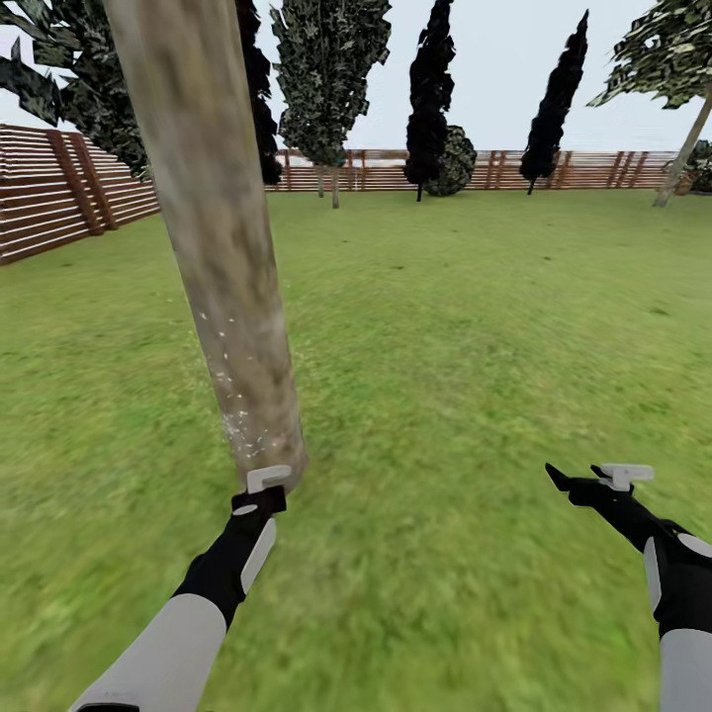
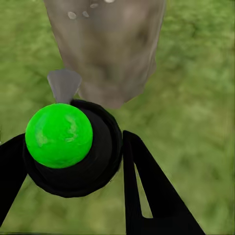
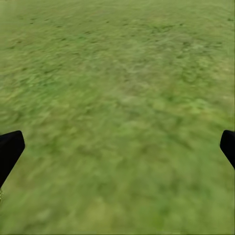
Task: In the garden, pick up the pesticide atomizer on the floor and spray pesticide onto both trees until each tree trunk is fully covered.
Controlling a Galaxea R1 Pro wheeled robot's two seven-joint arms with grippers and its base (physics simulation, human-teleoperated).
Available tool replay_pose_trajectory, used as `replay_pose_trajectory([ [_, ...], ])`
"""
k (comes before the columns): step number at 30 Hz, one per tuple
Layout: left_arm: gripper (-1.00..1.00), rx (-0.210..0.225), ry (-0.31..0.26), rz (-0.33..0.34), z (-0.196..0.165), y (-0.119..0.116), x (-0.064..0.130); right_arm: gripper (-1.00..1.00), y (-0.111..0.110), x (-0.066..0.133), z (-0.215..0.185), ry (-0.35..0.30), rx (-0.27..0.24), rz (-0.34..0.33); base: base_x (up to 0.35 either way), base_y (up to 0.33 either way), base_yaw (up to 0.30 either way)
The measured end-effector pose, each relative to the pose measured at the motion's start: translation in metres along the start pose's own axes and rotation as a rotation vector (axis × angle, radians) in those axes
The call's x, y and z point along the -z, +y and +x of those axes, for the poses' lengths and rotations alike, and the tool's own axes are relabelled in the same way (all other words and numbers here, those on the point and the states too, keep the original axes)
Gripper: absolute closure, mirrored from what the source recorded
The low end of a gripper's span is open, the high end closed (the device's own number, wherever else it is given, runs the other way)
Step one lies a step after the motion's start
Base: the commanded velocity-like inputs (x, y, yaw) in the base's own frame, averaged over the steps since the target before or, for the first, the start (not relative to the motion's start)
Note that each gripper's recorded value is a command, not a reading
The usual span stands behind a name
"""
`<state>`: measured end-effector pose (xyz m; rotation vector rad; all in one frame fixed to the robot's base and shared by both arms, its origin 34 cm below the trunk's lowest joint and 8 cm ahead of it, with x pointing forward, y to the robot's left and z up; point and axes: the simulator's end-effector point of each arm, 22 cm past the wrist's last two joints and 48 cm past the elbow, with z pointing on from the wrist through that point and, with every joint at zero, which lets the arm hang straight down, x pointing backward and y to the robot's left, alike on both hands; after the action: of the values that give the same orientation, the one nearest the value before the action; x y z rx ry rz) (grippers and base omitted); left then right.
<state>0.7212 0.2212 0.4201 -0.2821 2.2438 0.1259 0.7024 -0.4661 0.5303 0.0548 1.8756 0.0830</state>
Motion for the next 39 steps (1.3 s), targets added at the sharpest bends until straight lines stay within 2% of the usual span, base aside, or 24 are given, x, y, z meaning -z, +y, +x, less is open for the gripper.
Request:
replay_pose_trajectory([
  [5, 1.0, 0.0, 0.004, 0.003, 0.0013, -0.002, 0.0004, -1.0, 0.0001, 0.0, 0.0002, 0.0, 0.0, 0.0, 0.095, -0.266, 0.215],
  [19, 1.0, -0.002, 0.01, 0.005, 0.004, -0.0045, 0.0008, -1.0, -0.0003, 0.0002, -0.0009, -0.001, 0.0, 0.001, 0.073, -0.267, 0.009],
  [31, 1.0, -0.002, 0.018, 0.002, 0.0082, -0.0035, -0.0014, -1.0, -0.0003, -0.0011, 0.0035, 0.007, 0.0, 0.0, 0.004, -0.273, 0.244],
  [39, 1.0, -0.003, 0.02, 0.0, 0.0091, -0.0026, -0.0019, -1.0, -0.0002, -0.0012, 0.0038, 0.006, 0.0, -0.001, 0.084, -0.275, 0.082],
])
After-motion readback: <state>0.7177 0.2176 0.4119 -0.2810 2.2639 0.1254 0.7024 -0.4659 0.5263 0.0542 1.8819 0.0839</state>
